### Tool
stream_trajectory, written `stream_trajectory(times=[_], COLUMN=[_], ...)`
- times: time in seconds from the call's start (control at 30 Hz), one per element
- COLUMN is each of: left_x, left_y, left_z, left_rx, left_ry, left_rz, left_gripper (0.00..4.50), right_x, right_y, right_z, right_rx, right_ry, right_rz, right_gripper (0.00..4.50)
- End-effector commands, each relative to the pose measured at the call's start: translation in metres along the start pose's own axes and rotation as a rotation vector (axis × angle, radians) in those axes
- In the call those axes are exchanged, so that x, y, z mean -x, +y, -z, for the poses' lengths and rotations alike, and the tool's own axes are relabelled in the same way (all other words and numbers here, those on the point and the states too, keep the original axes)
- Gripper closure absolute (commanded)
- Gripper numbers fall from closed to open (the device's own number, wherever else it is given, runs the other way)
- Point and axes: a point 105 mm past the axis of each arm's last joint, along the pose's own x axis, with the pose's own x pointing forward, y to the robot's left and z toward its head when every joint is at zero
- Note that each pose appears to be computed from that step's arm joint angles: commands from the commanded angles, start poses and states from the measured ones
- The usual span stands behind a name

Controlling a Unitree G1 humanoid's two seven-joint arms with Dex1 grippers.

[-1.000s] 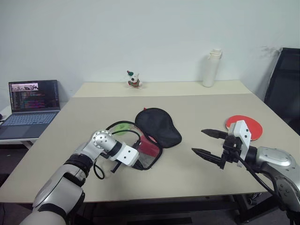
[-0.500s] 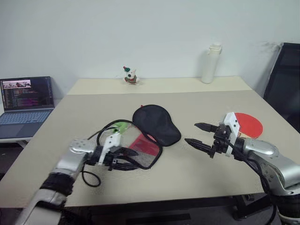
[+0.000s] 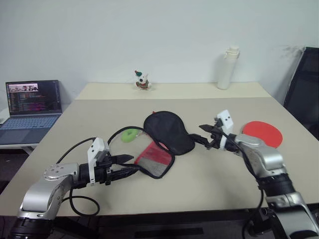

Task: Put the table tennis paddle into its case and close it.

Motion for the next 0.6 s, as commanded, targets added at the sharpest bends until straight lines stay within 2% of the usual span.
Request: stream_trajectory(times=[0.03,0.17,0.3,0.6], left_x=[0.002,-0.001,-0.002,-0.006], left_y=[0.001,0.010,0.010,0.007], left_z=[-0.022,-0.031,-0.032,-0.030], left_rx=[-0.044,-0.072,-0.080,-0.105], left_ry=[-0.083,-0.129,-0.132,-0.111], left_rz=[-0.072,-0.165,-0.176,-0.169], left_gripper=[1.47,1.47,1.47,1.47], right_x=[-0.015,-0.046,-0.068,-0.089], right_y=[-0.010,-0.021,-0.024,-0.010], right_z=[-0.006,0.005,0.014,0.029], right_rx=[0.030,0.008,-0.018,-0.054], right_ry=[0.002,0.050,0.065,0.087], right_rz=[0.037,0.102,0.155,0.151], right_gripper=[0.00,0.00,0.00,0.00])
